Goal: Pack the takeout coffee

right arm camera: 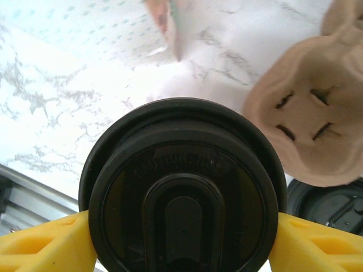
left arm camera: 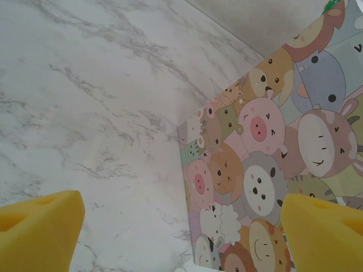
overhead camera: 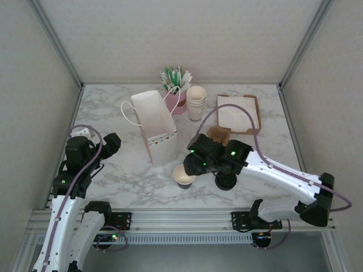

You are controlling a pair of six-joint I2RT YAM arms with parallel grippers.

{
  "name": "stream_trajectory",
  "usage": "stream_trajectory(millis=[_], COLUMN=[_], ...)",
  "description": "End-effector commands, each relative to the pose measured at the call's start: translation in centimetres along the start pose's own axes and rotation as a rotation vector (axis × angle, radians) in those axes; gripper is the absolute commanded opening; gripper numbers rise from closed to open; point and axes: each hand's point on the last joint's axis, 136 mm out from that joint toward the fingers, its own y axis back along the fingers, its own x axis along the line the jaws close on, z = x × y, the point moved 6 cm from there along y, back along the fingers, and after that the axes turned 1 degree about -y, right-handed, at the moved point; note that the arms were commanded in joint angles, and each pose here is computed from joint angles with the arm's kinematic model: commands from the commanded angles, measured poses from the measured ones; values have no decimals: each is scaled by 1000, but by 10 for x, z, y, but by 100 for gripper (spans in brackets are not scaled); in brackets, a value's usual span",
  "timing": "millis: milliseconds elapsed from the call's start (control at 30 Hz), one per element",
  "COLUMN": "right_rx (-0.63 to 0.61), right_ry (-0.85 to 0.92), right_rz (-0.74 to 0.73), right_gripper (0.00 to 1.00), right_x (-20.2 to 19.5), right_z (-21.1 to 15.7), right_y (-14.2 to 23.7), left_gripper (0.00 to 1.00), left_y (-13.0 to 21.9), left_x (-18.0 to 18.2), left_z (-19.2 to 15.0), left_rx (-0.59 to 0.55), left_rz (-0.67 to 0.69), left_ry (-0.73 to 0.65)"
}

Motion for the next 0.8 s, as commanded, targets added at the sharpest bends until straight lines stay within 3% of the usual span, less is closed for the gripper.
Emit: stream_trajectory(millis=[0,233,767], right_rx=[52,114,151], right_ry=[112,189,182], right_rz=[-36,-91,-123], right_gripper=[74,74,76], right_x=[13,30,36], right_z=[-8,-15,-16], right_y=[-4,-25,-48], left_gripper=[90,90,89], left_y=[2,2,2], left_x=[-1,-1,-1], left_z=[1,1,1], left_rx=[-2,-1,0], left_rz=[4,4,3], left_ry=[1,-1,0])
